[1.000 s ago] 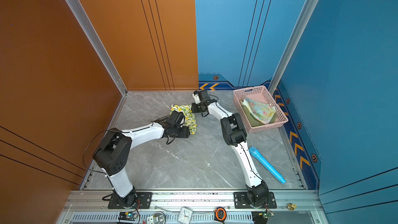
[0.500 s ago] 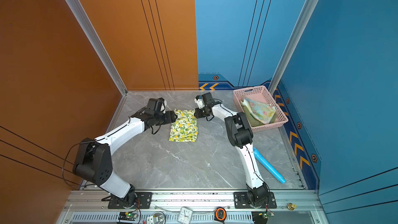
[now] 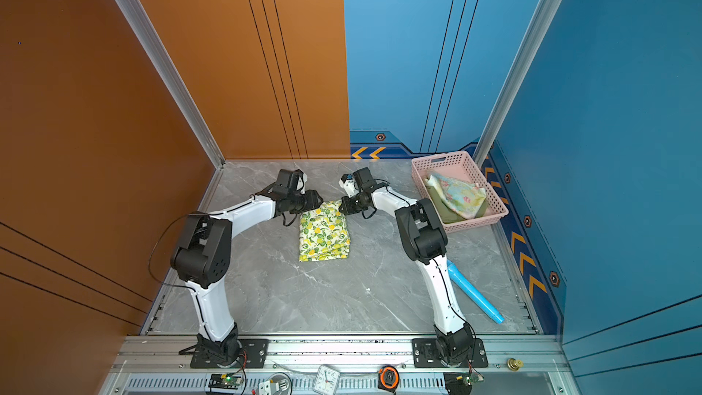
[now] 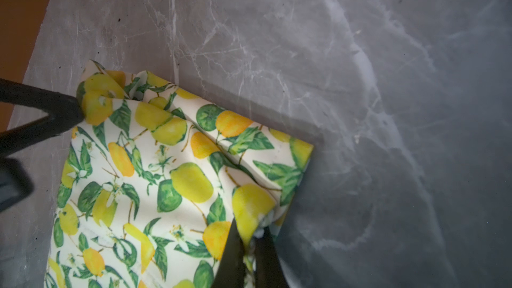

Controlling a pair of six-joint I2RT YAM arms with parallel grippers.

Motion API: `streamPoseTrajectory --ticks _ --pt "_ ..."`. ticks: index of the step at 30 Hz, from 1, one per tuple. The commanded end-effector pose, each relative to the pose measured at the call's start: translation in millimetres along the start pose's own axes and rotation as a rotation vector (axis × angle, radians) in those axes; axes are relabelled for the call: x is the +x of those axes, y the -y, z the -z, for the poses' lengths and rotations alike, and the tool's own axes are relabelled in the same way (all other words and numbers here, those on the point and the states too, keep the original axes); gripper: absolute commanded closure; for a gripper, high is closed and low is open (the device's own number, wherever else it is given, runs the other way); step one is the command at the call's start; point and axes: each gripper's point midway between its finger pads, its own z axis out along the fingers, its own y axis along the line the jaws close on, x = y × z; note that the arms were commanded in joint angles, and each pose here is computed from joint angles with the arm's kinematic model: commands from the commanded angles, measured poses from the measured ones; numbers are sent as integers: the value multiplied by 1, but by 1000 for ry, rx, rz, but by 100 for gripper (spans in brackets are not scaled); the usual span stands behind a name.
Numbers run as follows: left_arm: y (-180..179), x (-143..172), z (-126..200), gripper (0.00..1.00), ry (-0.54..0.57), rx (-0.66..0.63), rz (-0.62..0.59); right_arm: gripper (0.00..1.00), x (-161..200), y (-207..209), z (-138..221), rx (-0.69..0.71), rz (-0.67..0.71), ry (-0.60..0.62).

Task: Fold and stack skirts
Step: Move the skirt to the center of the table, then move the skirt to the middle-left of the table.

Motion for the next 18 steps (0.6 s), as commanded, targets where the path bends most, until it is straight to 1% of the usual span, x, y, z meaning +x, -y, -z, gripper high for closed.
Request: streamPoseTrajectory --ticks 1,5,9,11,15,18 --pt "-6 -1 -12 41 9 17 20 100 11 0 5 4 -29 -34" --pt "-37 8 -20 43 -9 -40 51 100 9 2 7 14 -34 -28" --pt "-45 2 -16 43 -6 -57 50 100 10 5 5 34 -63 -29" --pt "-40 -9 -4 40 22 -43 53 100 10 7 5 45 -86 -27" --pt "-30 -33 38 31 97 -47 41 100 9 12 7 81 -170 -18" --pt "-28 -36 67 27 127 -85 40 100 9 13 8 111 -247 3"
